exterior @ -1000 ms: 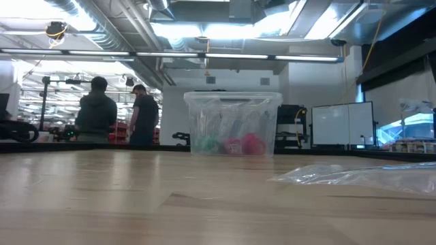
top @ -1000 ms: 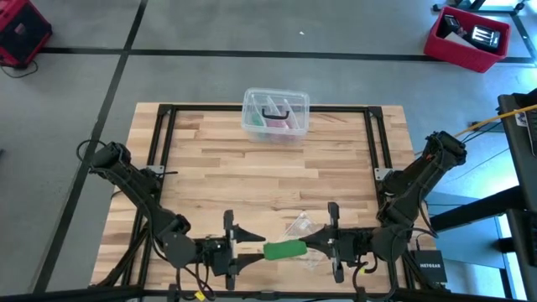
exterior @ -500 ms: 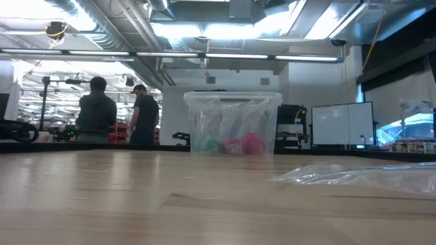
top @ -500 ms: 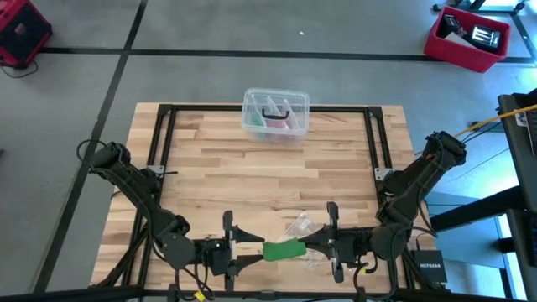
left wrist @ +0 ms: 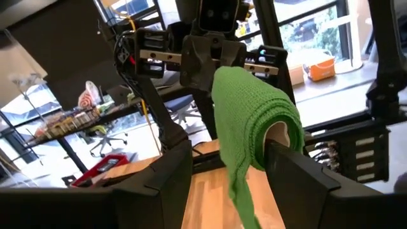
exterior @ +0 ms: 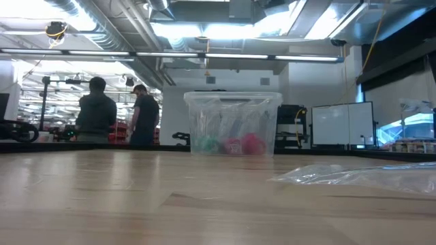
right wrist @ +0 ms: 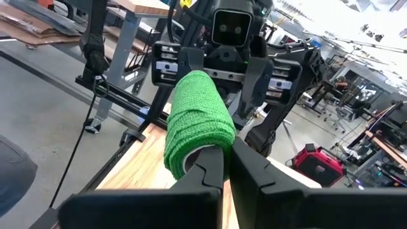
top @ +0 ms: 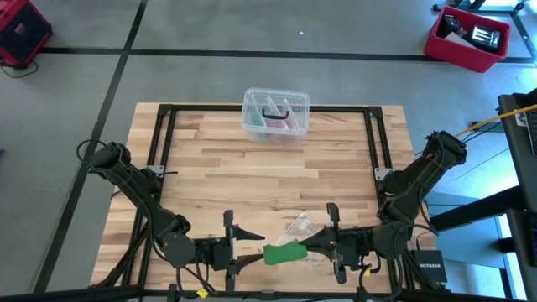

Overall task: Roll bandage
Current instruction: Roll the green bandage

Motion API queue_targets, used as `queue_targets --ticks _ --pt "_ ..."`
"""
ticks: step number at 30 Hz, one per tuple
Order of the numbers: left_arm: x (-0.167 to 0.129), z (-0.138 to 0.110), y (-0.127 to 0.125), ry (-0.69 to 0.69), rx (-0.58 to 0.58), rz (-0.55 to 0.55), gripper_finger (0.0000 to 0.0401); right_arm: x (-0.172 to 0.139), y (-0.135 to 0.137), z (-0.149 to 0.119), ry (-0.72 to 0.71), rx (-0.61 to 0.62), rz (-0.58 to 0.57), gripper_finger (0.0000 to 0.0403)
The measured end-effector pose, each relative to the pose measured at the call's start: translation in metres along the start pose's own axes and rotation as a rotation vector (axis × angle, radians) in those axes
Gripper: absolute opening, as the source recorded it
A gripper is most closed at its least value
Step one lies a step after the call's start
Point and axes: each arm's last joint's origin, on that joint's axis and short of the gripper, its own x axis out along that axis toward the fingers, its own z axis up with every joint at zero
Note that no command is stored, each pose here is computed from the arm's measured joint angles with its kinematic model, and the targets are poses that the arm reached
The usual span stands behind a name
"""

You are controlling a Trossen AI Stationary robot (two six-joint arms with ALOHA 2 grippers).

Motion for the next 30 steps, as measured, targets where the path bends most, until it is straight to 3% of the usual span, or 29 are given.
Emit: queue_targets --ticks 12,20,23,28,30 --pt "0.009 -0.002 0.008 0.004 -0.112 0.031 0.0184 0.005 -0.003 -0.004 0.037 -0.015 -0.053 0.0012" --pt "0.017 -0.011 0.012 0.049 -0.090 0.049 0.0177 0.013 -0.003 -0.015 0.115 -0.034 -0.116 0.0012" --pt "0.018 -0.013 0.012 0.060 -0.076 0.042 0.0139 0.015 -0.002 -0.015 0.109 0.012 -0.111 0.0022" --pt "0.018 -0.012 0.013 0.059 -0.035 0.046 0.0025 0.015 -0.003 -0.012 0.074 0.132 -0.108 0.0052" --pt "0.017 -0.011 0.012 0.051 -0.019 0.044 0.0016 0.014 -0.002 -0.012 0.073 0.154 -0.111 0.0065"
